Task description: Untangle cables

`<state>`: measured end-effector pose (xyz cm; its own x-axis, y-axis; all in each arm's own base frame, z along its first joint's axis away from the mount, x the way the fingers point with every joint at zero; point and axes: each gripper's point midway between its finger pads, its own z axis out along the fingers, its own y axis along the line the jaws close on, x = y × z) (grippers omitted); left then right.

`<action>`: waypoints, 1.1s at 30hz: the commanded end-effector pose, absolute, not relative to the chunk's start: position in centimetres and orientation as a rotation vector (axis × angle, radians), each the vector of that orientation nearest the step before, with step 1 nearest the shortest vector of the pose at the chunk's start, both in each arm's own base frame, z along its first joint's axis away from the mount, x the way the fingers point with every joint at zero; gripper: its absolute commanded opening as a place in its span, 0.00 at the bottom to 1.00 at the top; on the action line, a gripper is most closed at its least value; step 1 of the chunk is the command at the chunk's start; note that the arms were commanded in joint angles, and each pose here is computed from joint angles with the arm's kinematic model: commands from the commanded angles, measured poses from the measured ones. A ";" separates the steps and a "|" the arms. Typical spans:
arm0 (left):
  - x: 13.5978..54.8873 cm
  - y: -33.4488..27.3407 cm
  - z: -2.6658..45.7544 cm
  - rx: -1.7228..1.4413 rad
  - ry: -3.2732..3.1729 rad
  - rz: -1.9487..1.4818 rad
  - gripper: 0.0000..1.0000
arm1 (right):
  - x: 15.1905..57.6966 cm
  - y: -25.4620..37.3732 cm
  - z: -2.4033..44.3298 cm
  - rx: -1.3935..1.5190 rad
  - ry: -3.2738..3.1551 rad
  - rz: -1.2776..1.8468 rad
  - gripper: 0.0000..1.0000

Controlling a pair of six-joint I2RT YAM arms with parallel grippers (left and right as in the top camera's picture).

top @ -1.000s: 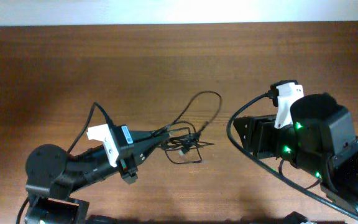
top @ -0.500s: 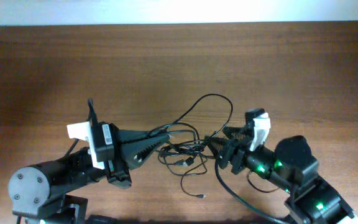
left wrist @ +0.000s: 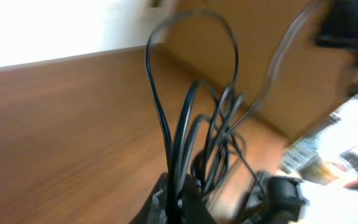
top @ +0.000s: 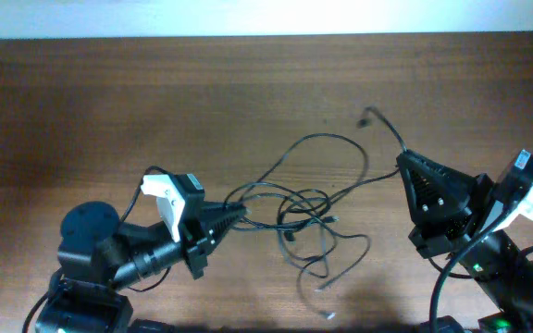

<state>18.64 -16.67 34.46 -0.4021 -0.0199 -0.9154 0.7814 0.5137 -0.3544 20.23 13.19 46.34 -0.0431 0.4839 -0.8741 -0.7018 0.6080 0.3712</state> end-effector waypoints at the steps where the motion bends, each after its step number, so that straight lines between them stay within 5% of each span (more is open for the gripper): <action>1: 22.7 -11.3 29.8 0.296 2.011 -0.636 0.00 | 19.6 12.6 47.7 -0.201 1.257 0.961 0.04; 4: 23.7 -11.1 31.7 0.039 1.978 -0.776 0.00 | 20.6 12.6 45.4 -0.164 1.363 0.951 0.05; 6: 24.3 -11.4 34.0 -0.038 1.892 -0.870 0.00 | 21.1 13.0 41.9 -0.140 1.521 0.962 0.20; 10: 24.2 -12.1 35.9 -0.114 1.837 -1.022 0.00 | 18.8 15.9 36.4 -0.260 1.786 1.143 0.29; 15: 19.0 -17.1 40.5 0.566 1.565 -1.129 0.00 | 17.8 19.6 34.7 -0.405 1.909 1.423 0.36; 18: 18.5 -17.3 40.6 0.608 1.545 -1.137 0.00 | 16.5 24.7 36.1 -0.645 1.812 1.597 0.40; 26: 17.8 -17.6 40.6 0.642 1.541 -1.170 0.00 | 22.6 29.7 33.1 -0.286 2.004 1.757 0.35; 28: 17.7 -17.7 40.6 0.650 1.540 -1.176 0.00 | 22.1 30.3 35.3 -0.380 1.886 1.844 0.04; 33: 23.5 -12.9 35.4 0.244 1.801 -0.830 0.00 | 20.9 24.1 39.9 -0.565 1.667 1.733 0.04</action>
